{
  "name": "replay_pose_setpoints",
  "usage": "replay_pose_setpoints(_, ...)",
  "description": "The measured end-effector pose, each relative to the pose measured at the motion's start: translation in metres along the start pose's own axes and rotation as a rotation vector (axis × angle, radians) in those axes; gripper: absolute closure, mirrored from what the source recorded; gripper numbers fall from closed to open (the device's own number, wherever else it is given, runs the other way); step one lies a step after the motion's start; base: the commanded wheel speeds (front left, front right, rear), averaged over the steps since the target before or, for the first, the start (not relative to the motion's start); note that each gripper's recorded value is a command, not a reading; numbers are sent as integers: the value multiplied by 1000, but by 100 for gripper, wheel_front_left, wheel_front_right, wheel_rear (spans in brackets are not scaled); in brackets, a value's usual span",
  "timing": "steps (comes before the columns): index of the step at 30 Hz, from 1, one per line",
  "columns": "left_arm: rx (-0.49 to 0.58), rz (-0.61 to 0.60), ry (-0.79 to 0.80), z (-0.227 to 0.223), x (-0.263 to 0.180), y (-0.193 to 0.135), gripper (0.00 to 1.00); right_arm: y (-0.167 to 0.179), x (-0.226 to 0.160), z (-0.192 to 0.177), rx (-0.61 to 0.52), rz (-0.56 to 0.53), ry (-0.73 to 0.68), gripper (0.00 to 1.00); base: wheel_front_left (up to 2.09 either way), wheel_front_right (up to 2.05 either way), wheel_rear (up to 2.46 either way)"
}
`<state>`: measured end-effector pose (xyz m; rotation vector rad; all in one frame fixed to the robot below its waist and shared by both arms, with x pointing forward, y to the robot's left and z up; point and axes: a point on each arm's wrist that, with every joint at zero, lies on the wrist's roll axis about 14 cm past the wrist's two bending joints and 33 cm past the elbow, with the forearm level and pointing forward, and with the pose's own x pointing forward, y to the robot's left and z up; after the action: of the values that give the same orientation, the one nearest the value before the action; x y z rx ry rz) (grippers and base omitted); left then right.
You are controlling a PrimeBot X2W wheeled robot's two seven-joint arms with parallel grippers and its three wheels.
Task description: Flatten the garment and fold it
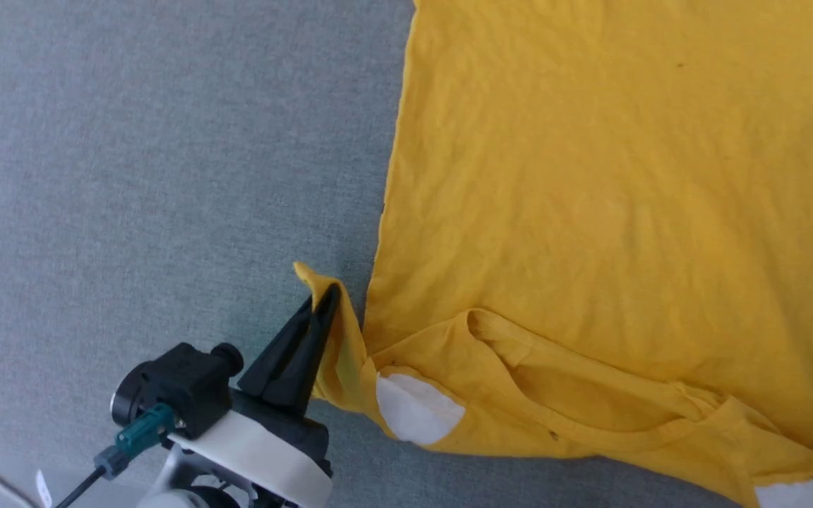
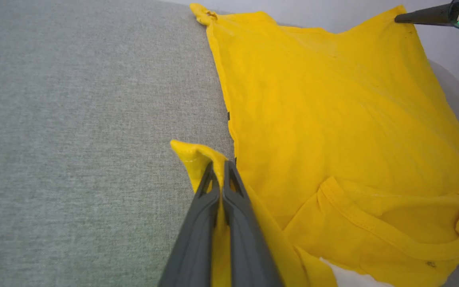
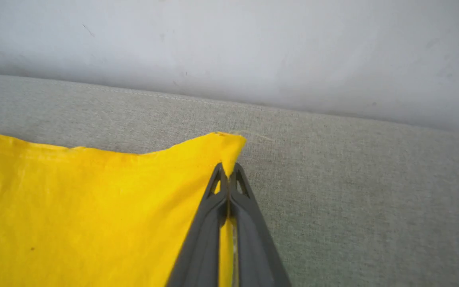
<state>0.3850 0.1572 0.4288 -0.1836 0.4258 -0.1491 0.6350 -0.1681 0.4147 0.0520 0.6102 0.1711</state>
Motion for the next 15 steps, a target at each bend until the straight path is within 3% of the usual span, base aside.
replay_pose_setpoints(4, 24, -25, -30, 12, -4, -4, 100, -10, -36, 28, 14, 6, -116, 100, 0, 0, 0)
replay_pose_setpoints(9, 43, -68, -58, 24, -11, -15, 100, -47, -103, 53, 24, -67, -245, 100, 0, 0, 0)
replay_pose_setpoints(15, 46, -139, -77, 31, -12, -34, 100, -98, -190, 26, 102, -200, -286, 100, 0, 0, 0)
